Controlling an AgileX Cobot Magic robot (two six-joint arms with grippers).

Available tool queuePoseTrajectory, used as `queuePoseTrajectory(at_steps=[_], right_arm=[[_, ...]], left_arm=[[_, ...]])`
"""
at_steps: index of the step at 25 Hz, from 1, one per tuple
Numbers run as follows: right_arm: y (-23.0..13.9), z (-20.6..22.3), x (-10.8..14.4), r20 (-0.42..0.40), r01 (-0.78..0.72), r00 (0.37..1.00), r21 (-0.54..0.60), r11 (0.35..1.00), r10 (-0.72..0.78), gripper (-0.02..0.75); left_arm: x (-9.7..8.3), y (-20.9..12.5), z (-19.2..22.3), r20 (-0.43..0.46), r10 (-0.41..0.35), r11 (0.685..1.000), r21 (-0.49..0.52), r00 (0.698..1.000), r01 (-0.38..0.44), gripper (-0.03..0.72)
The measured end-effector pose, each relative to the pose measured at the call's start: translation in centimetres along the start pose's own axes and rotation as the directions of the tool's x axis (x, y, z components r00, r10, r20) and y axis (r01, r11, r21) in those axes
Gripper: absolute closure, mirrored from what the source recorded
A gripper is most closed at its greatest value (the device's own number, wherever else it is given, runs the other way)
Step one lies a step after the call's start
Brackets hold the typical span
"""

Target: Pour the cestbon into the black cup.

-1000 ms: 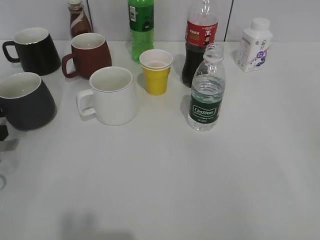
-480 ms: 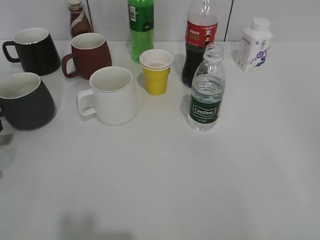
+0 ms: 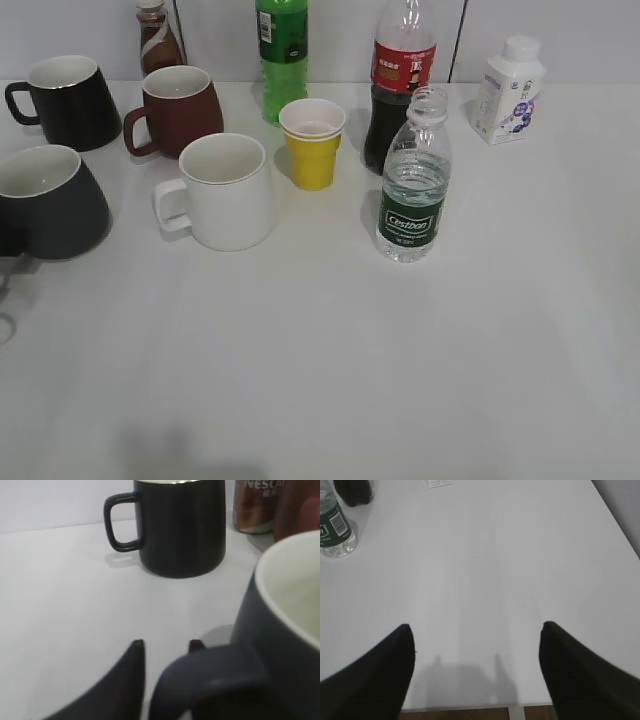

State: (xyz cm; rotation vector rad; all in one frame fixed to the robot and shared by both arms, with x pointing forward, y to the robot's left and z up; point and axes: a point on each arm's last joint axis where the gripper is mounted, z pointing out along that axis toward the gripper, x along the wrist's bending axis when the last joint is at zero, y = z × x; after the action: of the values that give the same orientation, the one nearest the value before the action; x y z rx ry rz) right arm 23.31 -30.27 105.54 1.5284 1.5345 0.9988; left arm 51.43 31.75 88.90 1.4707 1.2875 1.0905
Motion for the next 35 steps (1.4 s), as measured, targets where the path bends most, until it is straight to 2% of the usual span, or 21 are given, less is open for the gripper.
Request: queuePoseTrajectory(at_steps=[3,5,8,12,16,18,21,26,28,31,35], right_arm=[[0.0,0.0,0.0,-0.004,-0.002,1.000,0.000,1.000,0.002,0.155],[0.0,0.0,0.2,-0.027,-0.016,1.000,0.002,1.000,0.016,0.155],[0.0,0.0,0.8,-0.087,-0.017,0.996,-0.001,1.000,0.017,0.163],[1.8,0.7,1.8,-0.185,0.097,0.977,-0.048,0.994,-0.104,0.196],[6.0,3.1,2.2,-0.159,0.165,0.964,-0.260,0.951,-0.211,0.216],[7.7,4.8,2.3,-0.144,0.180,0.962,-0.310,0.933,-0.234,0.218],[9.1,8.0,2.8,-0.176,0.181,0.954,-0.305,0.935,-0.242,0.225],[9.7,12.3,3.9,-0.308,0.000,0.947,-0.282,0.959,-0.091,0.225],[8.6,13.4,4.5,-0.336,0.064,0.928,-0.277,0.959,-0.159,0.236],[7.3,14.7,5.7,-0.420,0.081,0.891,-0.229,0.970,-0.174,0.272],[7.1,16.3,6.0,-0.426,0.147,0.883,-0.150,0.978,-0.198,0.288]], left_arm=[[0.0,0.0,0.2,0.000,0.006,1.000,0.002,1.000,-0.006,0.605],[0.1,0.0,0.2,-0.001,0.007,1.000,0.008,1.000,-0.007,0.637],[0.1,0.3,0.0,-0.001,0.014,1.000,0.003,1.000,-0.014,0.642],[0.1,1.8,-0.8,-0.005,0.030,0.999,-0.037,1.000,-0.030,0.645],[0.0,3.9,-1.8,-0.007,0.050,0.993,-0.110,0.999,-0.050,0.645],[0.0,4.7,-2.2,0.000,0.066,0.990,-0.125,0.998,-0.065,0.645],[-0.2,5.9,-2.8,0.013,0.094,0.984,-0.152,0.996,-0.091,0.645],[-0.3,7.5,-3.8,0.008,0.120,0.975,-0.188,0.993,-0.116,0.645],[-0.3,7.8,-4.1,0.008,0.128,0.974,-0.189,0.992,-0.124,0.645],[-0.4,8.3,-4.5,0.018,0.152,0.970,-0.195,0.988,-0.145,0.645],[-0.5,8.6,-4.7,0.027,0.169,0.966,-0.203,0.985,-0.160,0.645]])
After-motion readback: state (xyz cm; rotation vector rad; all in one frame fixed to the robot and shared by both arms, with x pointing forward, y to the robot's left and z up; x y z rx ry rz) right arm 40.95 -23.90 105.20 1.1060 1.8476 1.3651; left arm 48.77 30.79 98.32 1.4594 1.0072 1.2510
